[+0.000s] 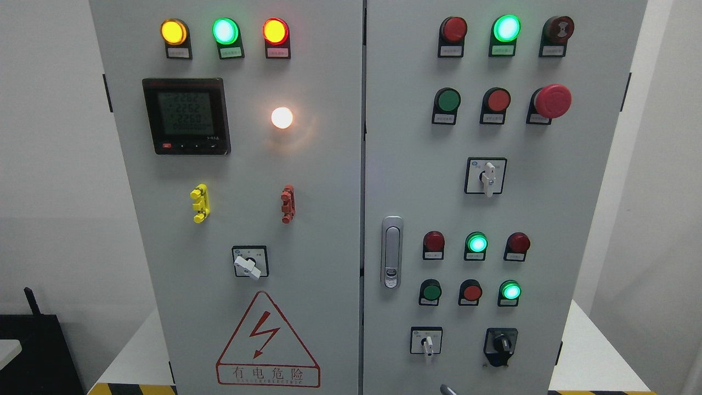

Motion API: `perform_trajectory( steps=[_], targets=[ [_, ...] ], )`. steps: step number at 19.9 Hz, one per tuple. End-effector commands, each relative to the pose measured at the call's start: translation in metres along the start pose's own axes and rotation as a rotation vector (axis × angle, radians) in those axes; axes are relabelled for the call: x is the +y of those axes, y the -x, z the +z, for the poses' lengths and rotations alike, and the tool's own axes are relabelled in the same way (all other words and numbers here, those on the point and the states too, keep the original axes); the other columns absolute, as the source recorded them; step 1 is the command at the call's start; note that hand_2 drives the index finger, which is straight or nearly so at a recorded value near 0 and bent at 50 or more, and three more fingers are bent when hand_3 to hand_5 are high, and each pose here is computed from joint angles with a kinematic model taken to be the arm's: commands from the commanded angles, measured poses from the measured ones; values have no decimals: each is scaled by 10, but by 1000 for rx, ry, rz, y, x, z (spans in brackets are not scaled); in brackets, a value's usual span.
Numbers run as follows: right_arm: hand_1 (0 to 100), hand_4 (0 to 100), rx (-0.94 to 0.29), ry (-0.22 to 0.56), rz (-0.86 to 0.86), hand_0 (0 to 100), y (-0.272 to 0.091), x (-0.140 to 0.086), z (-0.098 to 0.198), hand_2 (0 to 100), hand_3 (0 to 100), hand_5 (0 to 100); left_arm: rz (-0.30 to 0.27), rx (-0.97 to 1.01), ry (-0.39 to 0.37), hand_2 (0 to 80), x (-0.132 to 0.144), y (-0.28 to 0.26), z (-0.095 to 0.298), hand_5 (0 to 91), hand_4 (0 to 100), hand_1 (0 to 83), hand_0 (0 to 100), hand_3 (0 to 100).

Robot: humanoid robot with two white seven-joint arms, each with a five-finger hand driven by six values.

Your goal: Release door handle

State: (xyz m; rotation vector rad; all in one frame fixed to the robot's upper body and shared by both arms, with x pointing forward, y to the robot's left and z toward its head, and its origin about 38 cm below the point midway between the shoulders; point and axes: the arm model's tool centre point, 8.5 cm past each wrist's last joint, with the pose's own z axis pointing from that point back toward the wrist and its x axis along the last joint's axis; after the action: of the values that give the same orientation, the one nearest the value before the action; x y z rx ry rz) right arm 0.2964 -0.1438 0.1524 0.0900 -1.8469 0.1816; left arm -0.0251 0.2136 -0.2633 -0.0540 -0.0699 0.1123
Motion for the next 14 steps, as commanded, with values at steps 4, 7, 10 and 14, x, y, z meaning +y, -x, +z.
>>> perform_trajectory(
  steps=[4,7,10,14],
  targets=[
    [35,0,5,2,1,467,1,0,0,0,0,0,-13,-15,2,0,-1,-5,-1,0,0,389,120,0],
    [34,0,4,0,0,468,1,0,0,0,0,0,-13,-15,3,0,-1,-5,-1,0,0,389,120,0],
    [34,0,-4,-1,2,468,-1,1,0,0,0,0,-13,-15,3,0,-1,-5,-1,0,0,389,120,0],
    [116,144,-39,-19,113,442,-4,4,3,0,150,78,-13,-15,3,0,-1,-5,-1,0,0,389,120,0]
  ],
)
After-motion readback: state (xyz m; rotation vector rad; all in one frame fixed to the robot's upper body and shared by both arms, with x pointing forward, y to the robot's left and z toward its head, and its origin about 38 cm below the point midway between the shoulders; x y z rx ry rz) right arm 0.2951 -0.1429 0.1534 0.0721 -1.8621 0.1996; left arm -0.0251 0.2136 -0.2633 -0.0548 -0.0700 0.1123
